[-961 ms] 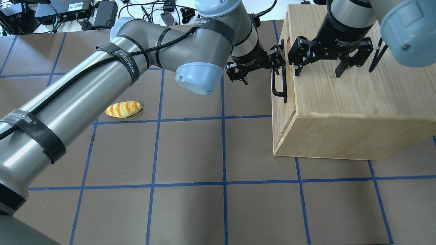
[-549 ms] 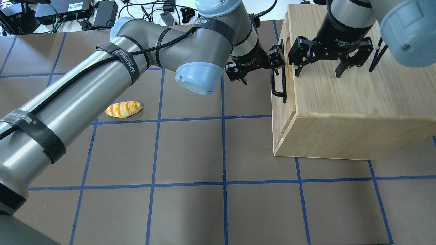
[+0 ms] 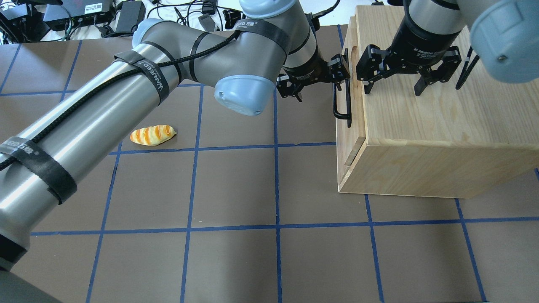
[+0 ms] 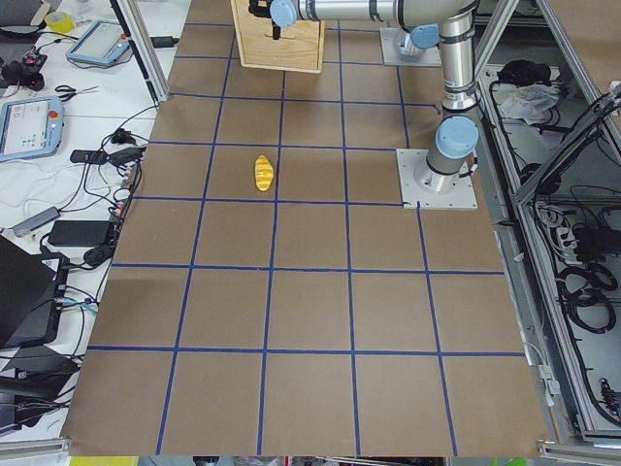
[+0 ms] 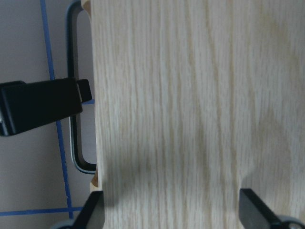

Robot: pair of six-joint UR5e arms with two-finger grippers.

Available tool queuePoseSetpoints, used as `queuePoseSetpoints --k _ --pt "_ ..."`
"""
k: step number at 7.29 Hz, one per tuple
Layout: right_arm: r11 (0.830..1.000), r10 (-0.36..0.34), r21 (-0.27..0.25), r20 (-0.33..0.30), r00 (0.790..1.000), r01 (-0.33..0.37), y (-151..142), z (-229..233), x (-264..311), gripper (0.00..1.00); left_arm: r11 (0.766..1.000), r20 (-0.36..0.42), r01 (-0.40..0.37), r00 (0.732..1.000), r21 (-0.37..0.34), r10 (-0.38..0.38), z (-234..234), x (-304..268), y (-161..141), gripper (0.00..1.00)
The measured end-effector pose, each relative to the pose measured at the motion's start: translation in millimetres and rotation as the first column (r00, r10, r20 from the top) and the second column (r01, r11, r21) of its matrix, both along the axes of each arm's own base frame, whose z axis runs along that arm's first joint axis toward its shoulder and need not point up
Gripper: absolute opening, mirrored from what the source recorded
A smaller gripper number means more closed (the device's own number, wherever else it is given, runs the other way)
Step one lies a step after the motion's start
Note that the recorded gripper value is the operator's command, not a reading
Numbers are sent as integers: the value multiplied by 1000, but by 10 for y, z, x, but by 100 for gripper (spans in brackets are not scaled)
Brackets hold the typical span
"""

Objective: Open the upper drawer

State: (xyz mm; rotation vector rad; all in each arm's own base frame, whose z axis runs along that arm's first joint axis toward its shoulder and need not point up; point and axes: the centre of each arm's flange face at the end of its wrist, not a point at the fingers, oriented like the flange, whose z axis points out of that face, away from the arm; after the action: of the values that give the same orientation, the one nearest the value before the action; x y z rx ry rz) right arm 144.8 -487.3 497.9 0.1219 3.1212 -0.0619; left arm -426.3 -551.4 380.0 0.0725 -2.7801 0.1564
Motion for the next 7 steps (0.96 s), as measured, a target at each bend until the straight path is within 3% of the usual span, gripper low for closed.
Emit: queuePoseSetpoints --k 7 --pt "1000 0 0 0 1000 0 0 0 0 100 999 51 9 999 -33 -7 63 153 -63 100"
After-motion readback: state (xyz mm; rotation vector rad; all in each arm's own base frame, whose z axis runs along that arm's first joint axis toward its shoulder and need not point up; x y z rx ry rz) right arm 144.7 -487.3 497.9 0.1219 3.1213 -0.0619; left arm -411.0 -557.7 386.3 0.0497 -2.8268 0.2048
